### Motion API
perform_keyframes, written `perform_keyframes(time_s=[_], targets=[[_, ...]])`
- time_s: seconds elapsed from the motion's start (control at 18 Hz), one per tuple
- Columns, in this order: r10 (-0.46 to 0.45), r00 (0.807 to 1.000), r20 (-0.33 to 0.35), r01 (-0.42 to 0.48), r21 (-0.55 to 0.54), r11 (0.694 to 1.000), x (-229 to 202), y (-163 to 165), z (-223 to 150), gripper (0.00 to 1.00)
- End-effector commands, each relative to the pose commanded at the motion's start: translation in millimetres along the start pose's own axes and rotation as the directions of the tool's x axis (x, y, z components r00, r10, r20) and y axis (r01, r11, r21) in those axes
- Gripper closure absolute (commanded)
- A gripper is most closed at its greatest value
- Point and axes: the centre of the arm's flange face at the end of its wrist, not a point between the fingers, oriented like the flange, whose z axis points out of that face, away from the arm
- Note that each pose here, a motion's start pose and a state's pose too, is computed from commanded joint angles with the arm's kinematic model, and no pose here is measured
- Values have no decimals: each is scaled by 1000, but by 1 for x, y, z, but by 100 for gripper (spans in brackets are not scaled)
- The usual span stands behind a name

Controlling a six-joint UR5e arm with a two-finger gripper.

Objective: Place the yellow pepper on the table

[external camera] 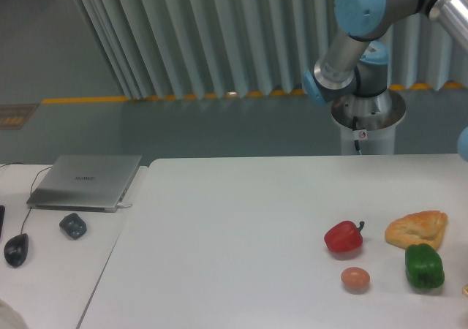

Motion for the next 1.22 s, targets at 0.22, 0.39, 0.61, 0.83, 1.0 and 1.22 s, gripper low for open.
perform_keyframes(time_s=[0.22, 0.39, 0.61, 0.83, 1.0, 1.22], targets=[[-15, 1000, 1, 15, -11, 1000, -1, 0, 10, 0], [-17, 1000, 2, 17, -21, 1000, -3, 2, 19, 0], [-12, 1000, 0, 12, -21, 1000, -2, -1, 25, 0], [-9, 1000, -5, 9, -23, 1000, -2, -6, 41, 0], [-6, 1000, -7, 6, -21, 1000, -1, -7, 44, 0], [-6, 1000, -7, 6, -17, 1000, -1, -9, 42, 0]])
